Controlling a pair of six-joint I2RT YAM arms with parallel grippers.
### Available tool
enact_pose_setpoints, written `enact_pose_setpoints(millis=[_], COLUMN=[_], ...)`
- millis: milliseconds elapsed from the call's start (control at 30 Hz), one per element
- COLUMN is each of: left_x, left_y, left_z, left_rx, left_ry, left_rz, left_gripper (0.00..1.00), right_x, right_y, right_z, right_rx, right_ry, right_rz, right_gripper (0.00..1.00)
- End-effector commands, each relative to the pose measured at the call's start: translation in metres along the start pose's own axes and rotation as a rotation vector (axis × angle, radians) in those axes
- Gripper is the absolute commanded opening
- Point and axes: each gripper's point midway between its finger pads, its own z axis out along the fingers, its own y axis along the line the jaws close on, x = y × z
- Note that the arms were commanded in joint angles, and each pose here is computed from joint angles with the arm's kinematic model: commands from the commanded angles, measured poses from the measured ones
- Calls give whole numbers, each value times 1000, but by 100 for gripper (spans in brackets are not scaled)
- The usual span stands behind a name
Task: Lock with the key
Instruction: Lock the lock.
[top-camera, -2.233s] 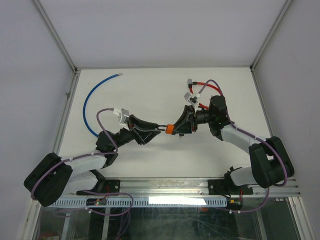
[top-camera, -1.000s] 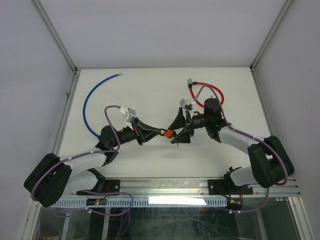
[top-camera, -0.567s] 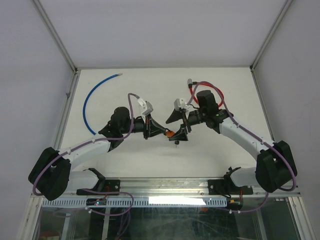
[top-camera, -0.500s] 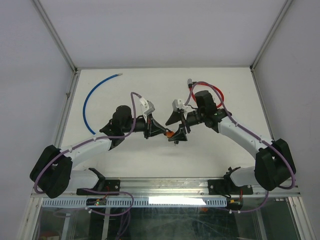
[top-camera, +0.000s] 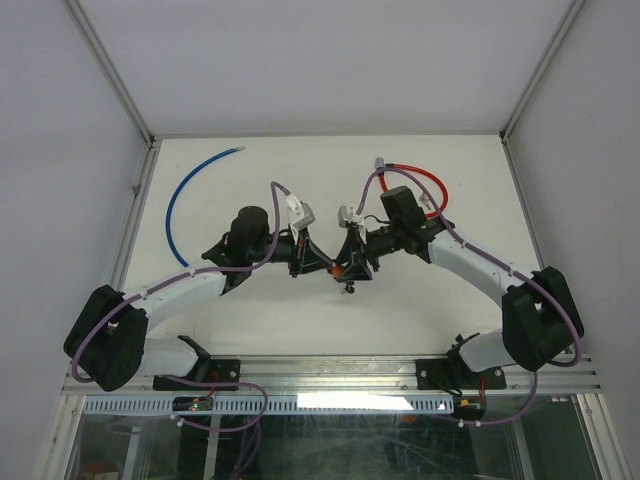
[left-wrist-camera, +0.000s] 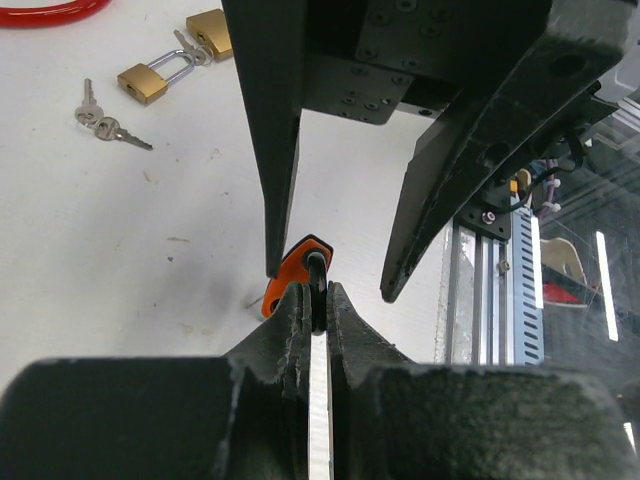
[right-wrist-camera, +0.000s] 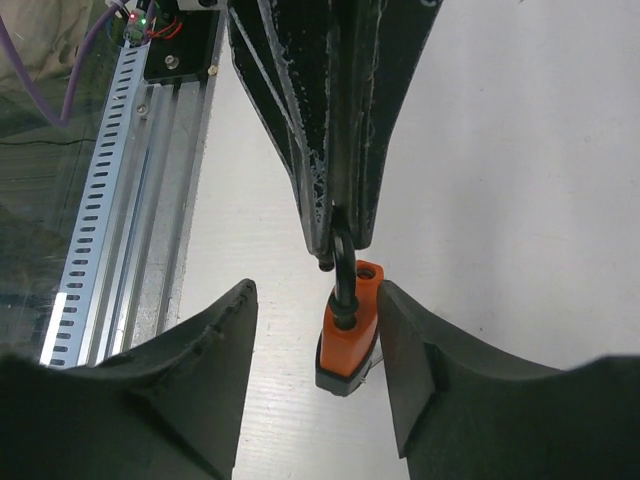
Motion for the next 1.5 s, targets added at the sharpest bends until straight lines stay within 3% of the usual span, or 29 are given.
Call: enact_pose_setpoints(millis=[0, 67, 233, 333, 400, 567, 633, 767, 1100, 1467], left_x=[-35, -35, -36, -40, -44, -51, -49, -45, -53, -52], left_y=[-11, -12, -11, -11, -10, -15, -28, -57, -75, -72], left_z=[3, 3, 2, 0, -4, -25, -40, -71, -34, 11], left_rx=[59, 59, 54, 36, 8, -69, -58, -8, 55, 125], left_ry=[-68, -68, -75, -94, -119, -258, -369, -612, -701, -668], left_rz=[99, 99, 98, 99, 102, 141, 205, 331, 374, 282], left_gripper=[0, 0, 0, 3, 14, 54, 71, 90, 95, 70], right_x=[-19, -20, -27, -28, -31, -45, -52, -65, -82, -80], right_y=[-4, -3, -1, 0, 0, 15, 26, 42, 59, 59], right_z=[4, 4, 2, -2, -7, -26, -34, -45, -61, -64], right_rx=[1, -2, -12, -18, -22, -84, -126, -181, -254, -265], right_ry=[-17, -21, -36, -43, -62, -153, -199, -264, -338, -353], right_rz=[-44, -44, -63, -66, -70, -102, -126, -169, -165, -155], right_gripper=[50, 41, 4, 0, 0, 0, 0, 0, 0, 0])
